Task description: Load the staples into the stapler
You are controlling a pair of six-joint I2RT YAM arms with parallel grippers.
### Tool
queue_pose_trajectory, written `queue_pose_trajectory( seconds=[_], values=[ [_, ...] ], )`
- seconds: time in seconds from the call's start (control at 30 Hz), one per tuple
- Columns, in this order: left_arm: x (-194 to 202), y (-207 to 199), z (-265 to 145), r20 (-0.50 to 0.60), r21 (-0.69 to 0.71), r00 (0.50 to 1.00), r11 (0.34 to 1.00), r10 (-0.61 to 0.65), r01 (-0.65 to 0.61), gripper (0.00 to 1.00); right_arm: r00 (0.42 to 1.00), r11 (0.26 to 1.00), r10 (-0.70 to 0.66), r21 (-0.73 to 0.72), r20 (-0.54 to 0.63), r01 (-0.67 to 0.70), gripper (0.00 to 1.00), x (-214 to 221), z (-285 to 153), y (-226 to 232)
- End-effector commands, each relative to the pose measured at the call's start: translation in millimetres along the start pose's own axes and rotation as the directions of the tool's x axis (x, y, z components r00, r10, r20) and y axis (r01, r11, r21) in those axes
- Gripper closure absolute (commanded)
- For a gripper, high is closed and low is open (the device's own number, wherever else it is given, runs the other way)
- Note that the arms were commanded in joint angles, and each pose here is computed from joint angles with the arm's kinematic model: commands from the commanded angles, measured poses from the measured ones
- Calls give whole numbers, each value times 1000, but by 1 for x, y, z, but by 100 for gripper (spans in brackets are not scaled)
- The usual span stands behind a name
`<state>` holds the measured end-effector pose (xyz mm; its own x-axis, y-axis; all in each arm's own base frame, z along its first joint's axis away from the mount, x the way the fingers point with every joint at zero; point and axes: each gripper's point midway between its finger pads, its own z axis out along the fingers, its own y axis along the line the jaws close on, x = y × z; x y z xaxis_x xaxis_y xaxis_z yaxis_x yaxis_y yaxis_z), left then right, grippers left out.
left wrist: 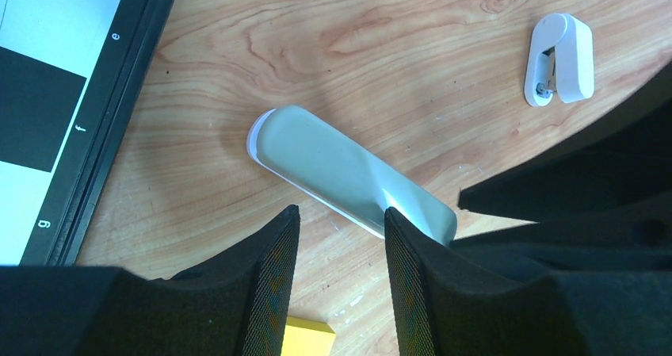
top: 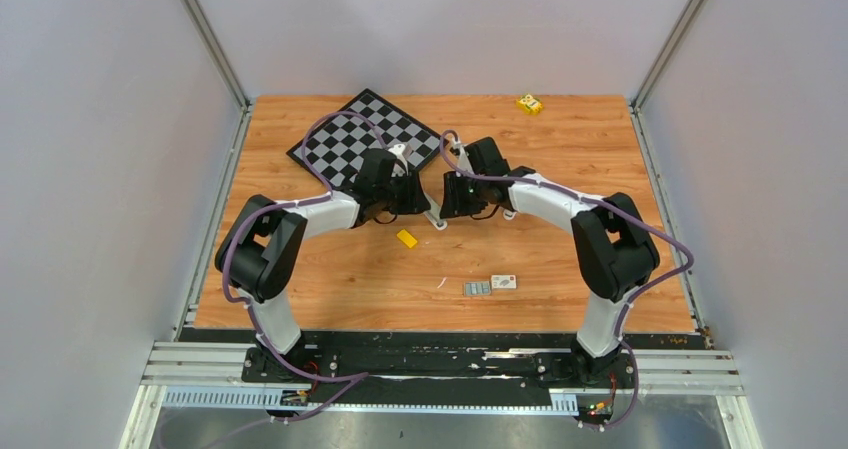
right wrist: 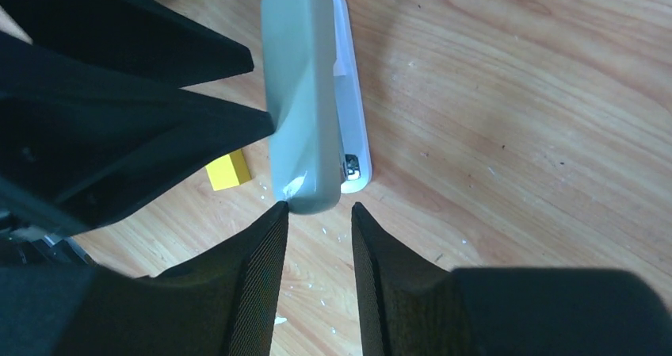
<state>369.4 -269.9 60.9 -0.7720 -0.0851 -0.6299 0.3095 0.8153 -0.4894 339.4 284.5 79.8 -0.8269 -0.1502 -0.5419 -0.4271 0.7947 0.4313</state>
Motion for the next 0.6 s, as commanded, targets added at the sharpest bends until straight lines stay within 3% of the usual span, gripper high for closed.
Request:
queue_pose_trajectory(
  seconds=[0.0,0.3,0.47,0.57],
  values=[
    [13,8,7,-34,-25,999,1000,2,-3,53,998,999,42,14,-47,-41,63,6,18,-12],
    [45,25,15,-93,-52,995,998,-40,35,57,978,987,131,118,-164,-113,75,69,40,-43],
    [40,21,13,-78,-39,996,999,-36,33,57,988,992,98,88,-118,-88,74,53,29,-35],
    [20,10,4,-47,-26,999,1000,-17,16,57,995,996,65,59,-76,-60,68,30,10,-23]
  ],
)
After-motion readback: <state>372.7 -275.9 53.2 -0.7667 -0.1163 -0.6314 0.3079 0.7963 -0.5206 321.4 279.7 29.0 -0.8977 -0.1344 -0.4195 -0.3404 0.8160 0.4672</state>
